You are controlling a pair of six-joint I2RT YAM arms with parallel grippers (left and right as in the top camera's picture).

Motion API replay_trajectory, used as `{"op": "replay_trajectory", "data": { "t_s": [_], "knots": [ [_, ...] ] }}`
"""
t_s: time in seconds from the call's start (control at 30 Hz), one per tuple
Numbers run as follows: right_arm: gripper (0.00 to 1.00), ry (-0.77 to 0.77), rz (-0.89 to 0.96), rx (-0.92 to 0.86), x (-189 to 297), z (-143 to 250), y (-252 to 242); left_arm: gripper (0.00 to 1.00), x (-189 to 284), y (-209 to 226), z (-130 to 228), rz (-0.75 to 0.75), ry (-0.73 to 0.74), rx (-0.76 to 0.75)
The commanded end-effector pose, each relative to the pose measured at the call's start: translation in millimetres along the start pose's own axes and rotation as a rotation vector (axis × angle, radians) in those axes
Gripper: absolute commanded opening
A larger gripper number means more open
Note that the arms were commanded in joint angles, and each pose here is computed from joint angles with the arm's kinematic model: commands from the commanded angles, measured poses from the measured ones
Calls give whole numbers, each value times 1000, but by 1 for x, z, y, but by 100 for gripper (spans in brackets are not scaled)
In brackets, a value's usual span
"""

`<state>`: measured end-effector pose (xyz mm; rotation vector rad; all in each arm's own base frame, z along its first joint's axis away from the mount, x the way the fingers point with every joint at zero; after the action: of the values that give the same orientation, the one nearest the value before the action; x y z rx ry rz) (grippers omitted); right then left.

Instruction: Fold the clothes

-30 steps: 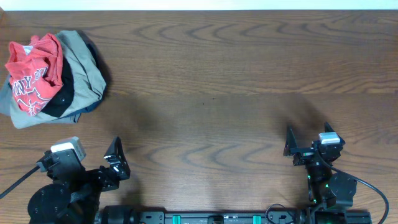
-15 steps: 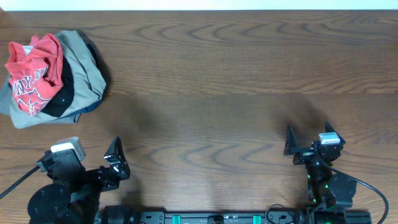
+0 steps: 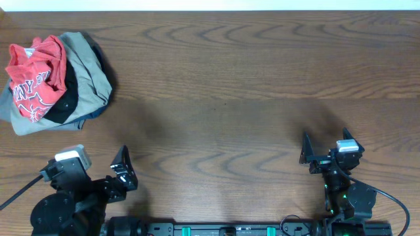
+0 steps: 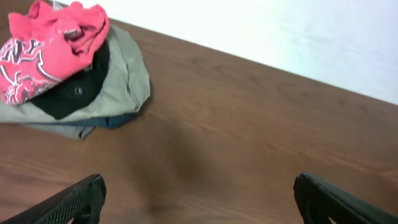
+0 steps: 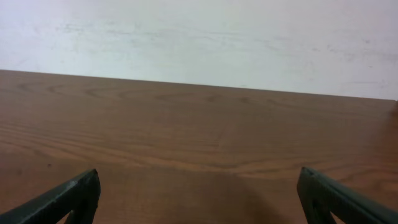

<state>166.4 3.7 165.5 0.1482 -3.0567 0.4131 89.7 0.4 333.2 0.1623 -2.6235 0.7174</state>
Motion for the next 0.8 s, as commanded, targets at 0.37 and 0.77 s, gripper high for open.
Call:
{"op": "replay_trajectory", "data": {
  "t_s": [0.37, 0.77],
  "knots": [
    [99, -3, -18, 12, 0, 1, 3, 98, -40, 49, 66, -65, -79, -64],
    [99, -3, -18, 12, 0, 1, 3, 98, -140, 74, 103, 45, -324, -120]
  ]
}}
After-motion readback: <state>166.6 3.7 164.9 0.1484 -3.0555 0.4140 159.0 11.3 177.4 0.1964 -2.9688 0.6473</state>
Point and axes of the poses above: each gripper's point midway between its finger pads, its own x axis back along the fingers, its own y axis along the line the jaws close on, z = x × y, the point moved 8 cm from there along x, back along the fingers, and after that the axes turned 14 degrees about x, right-handed, at the moved point
